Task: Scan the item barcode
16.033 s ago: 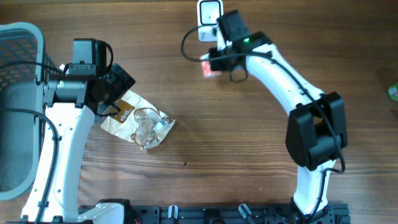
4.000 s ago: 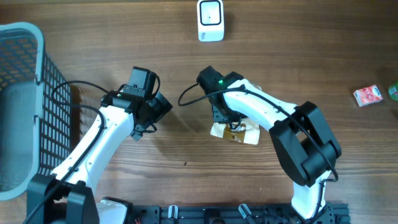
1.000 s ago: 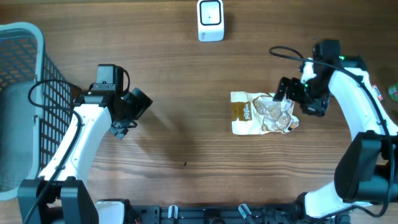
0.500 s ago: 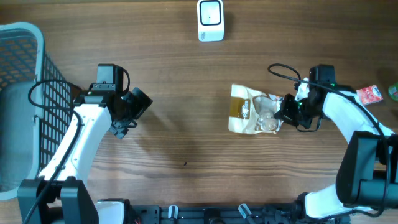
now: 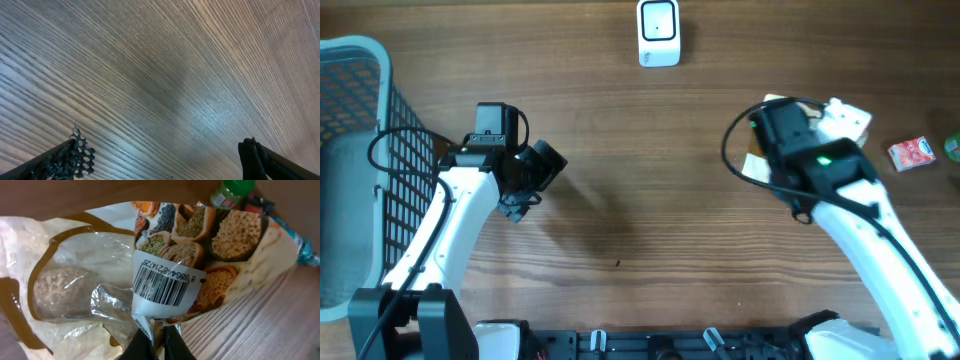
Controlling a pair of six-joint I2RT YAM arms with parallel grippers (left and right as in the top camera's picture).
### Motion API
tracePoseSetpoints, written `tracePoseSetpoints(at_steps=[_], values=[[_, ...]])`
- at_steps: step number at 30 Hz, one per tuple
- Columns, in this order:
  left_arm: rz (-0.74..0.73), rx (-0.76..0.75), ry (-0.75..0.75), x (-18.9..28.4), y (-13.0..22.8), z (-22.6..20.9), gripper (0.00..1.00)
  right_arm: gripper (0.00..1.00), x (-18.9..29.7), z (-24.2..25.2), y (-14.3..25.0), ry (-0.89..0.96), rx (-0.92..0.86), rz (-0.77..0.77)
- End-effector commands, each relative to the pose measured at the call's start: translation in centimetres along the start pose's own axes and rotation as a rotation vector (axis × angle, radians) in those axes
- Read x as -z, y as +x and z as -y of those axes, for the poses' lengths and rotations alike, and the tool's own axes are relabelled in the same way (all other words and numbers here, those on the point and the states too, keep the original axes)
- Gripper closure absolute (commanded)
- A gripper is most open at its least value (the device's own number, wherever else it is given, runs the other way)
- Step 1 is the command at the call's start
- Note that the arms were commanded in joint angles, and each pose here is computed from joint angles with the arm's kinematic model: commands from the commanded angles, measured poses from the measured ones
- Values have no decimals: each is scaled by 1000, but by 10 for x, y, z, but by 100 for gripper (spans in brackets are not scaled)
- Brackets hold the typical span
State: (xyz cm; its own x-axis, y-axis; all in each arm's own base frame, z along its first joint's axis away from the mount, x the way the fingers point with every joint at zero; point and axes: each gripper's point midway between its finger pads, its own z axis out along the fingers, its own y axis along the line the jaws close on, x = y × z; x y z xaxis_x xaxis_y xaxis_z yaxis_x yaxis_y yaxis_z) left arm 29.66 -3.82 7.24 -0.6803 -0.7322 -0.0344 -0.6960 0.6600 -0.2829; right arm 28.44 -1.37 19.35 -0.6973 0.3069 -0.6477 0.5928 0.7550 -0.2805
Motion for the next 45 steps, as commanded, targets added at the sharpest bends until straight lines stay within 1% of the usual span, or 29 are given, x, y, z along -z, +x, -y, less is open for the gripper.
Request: tracePoseSetpoints(at_steps=[1,3,5,8,12,14,15,16,17,19,20,21,22,23,26,27,28,30,32,35,37,43,44,45], values=[[-40,-12,54,4,5,9,0,95,-13,-18,10,116,96,31],[-40,-18,63,4,5,12,0,95,-18,-41,32,137,232,11],[-59,-36,83,4,12,18,0,95,-15,-59,47,128,315,18],[-88,-140,133,3,27,35,0,95,6,-82,71,64,403,42],[-89,-154,139,3,30,39,0,95,33,-92,98,10,538,57],[-99,-155,146,3,32,40,0,95,37,-95,104,-6,553,48],[-119,-177,165,4,35,42,3,95,37,-96,106,-15,548,32],[-158,-231,210,6,43,49,4,96,39,-101,109,-48,498,-12],[-189,-290,250,9,50,53,0,96,44,-113,111,-118,455,-74],[-185,-339,268,9,51,56,0,96,63,-132,101,-253,478,-128],[-197,-392,312,12,54,62,0,95,74,-142,96,-336,494,-151],[-223,-456,385,17,61,72,0,96,89,-156,91,-451,514,-179],[-257,-550,503,27,72,87,0,95,108,-170,82,-615,509,-226],[-253,-583,536,29,73,92,0,96,115,-174,75,-684,481,-255],[-206,-599,564,31,63,100,0,96,125,-182,56,-935,414,-389],[-188,-607,578,32,60,104,0,95,133,-185,51,-1068,402,-453],[-172,-621,607,35,58,110,0,95,135,-185,43,-1148,369,-491],[-199,-654,715,48,66,124,0,96,124,-180,33,-1139,326,-499],[-208,-694,815,61,71,137,0,95,119,-178,43,-1136,326,-540],[-235,-732,911,75,78,147,0,95,124,-185,59,-1211,319,-609],[-258,-742,948,81,82,149,0,95,124,-190,64,-1242,298,-637],[-288,-729,961,83,86,148,1,95,124,-194,60,-1254,294,-616],[-296,-713,957,83,86,148,6,95,124,-195,59,-1254,293,-609],[-306,-691,952,83,86,148,16,95,118,-195,57,-1221,273,-601]])
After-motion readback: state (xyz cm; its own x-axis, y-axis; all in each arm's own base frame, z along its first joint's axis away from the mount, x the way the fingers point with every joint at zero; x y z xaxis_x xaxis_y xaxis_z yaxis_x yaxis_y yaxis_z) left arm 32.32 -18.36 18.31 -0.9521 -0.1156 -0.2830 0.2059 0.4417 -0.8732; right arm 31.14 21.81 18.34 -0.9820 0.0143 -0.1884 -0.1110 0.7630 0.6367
